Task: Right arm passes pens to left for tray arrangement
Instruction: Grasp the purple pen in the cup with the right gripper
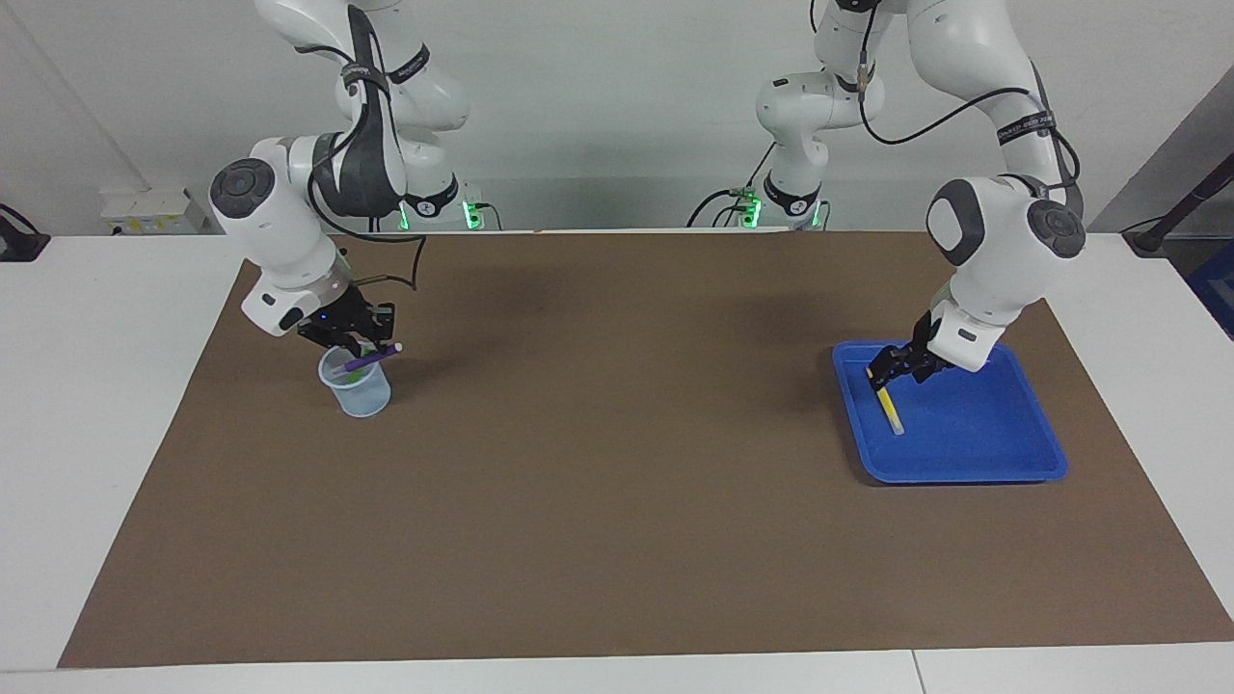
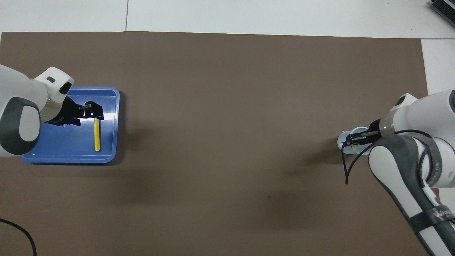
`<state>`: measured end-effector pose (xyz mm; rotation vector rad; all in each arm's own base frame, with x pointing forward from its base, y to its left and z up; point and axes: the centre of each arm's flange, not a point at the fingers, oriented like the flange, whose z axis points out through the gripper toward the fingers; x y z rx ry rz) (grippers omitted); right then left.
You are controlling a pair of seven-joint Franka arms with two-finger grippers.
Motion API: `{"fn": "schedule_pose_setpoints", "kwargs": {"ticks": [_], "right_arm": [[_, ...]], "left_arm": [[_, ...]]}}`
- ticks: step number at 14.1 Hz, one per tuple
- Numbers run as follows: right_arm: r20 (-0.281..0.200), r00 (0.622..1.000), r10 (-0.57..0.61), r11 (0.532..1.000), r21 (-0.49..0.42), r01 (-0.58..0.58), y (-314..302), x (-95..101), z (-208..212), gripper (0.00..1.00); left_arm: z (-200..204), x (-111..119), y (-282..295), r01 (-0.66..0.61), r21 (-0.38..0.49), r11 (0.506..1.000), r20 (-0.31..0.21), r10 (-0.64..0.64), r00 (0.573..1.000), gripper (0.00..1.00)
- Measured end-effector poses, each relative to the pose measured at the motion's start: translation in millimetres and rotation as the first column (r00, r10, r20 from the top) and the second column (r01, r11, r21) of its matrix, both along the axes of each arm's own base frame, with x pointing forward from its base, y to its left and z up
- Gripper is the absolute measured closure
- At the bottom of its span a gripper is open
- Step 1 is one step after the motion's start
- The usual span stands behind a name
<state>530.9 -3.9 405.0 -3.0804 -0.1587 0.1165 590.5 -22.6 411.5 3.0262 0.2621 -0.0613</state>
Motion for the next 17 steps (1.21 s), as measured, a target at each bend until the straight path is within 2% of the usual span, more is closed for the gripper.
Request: {"fn": "schedule_pose_setpoints", "kwargs": {"ticks": [3,5,6,9,12,17], "right_arm": [[0.0,1.0,0.0,1.0,0.0,0.0,-3.8,-0.1,-0.1,0.6],[0.001,1.0,0.02,1.0,0.002,-0.02,-11.0,-0.4,-0.1,0.6],[0.001,1.0,0.026,1.0,0.004,-0.026,-17.1,-0.7,-0.2,0.6],[-0.015,0.999,0.041,0.999,0.005,-0.041,-27.8,-1.7,2.8,0.59],[-0.029,0.998,0.058,0.998,-0.005,-0.058,-26.8,2.0,18.3,0.6],[0.002,1.0,0.024,1.0,-0.015,-0.024,-3.6,8.7,25.2,0.6]], "left_arm": [[25.8,-6.4,-13.2,-0.026,-0.007,1.0,-0.019,0.026,0.999,0.19],[38.5,-9.8,-15.0,-0.033,-0.012,0.999,-0.038,0.032,0.999,0.01],[42.8,-10.2,-15.7,-0.047,-0.02,0.999,-0.046,0.046,0.998,0.0],[55.9,-9.6,-18.8,-0.084,-0.067,0.994,-0.066,0.08,0.995,0.0],[71.5,-8.3,-19.7,-0.106,-0.071,0.992,-0.071,0.1,0.992,0.0],[81.6,-9.1,-15.9,-0.138,-0.07,0.988,-0.063,0.133,0.989,0.0]]}}
